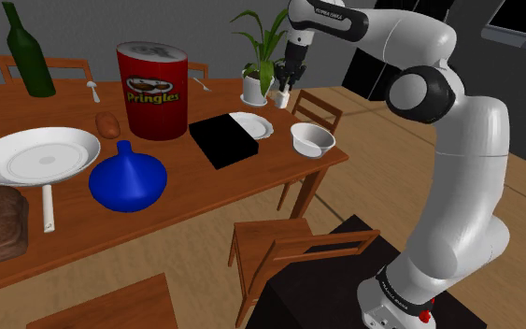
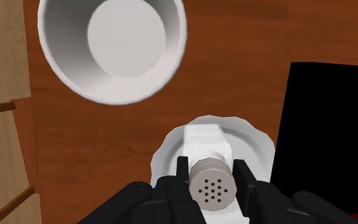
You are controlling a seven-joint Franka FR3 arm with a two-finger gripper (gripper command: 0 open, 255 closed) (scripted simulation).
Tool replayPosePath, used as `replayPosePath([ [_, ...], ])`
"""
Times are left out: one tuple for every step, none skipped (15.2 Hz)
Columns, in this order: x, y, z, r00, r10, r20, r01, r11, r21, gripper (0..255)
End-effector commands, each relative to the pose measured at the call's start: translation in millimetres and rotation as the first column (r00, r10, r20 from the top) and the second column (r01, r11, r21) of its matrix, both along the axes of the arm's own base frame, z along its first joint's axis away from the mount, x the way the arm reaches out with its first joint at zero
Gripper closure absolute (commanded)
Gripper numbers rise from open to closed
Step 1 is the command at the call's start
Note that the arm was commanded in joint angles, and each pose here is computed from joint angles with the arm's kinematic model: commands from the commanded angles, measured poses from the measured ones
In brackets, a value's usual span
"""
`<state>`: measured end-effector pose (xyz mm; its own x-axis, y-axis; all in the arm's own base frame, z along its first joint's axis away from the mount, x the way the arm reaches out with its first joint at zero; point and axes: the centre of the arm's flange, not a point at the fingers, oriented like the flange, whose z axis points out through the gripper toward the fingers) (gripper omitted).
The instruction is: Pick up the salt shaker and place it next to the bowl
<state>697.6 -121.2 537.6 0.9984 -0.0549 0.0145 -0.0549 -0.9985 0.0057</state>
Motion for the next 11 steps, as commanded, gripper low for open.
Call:
replayPosePath([
  [7.4, -26.2, -2.9, 1.0, 0.001, 0.0, -0.001, 1.0, 0.0, 255],
  [10.2, -39.1, -2.8, 1.0, 0.001, 0.0, -0.001, 1.0, 0.0, 255],
  [14.2, -57.0, -2.8, 1.0, 0.001, 0.0, -0.001, 1.0, 0.0, 255],
  [14.2, -57.0, -8.0, 1.0, 0.001, 0.0, -0.001, 1.0, 0.0, 255],
  [14.2, -57.0, -13.3, 1.0, 0.001, 0.0, -0.001, 1.0, 0.0, 255],
  [14.2, -57.0, -18.6, 1.0, 0.001, 0.0, -0.001, 1.0, 0.0, 255],
  [14.2, -57.0, -23.9, 1.0, 0.001, 0.0, -0.001, 1.0, 0.0, 255],
  [14.2, -57.0, -29.2, 1.0, 0.001, 0.0, -0.001, 1.0, 0.0, 255],
  [14.2, -57.0, -34.4, 1.0, 0.001, 0.0, -0.001, 1.0, 0.0, 255],
  [14.2, -57.0, -39.7, 1.0, 0.001, 0.0, -0.001, 1.0, 0.0, 255],
  [14.2, -57.0, -45.0, 1.0, 0.001, 0.0, -0.001, 1.0, 0.0, 255],
])
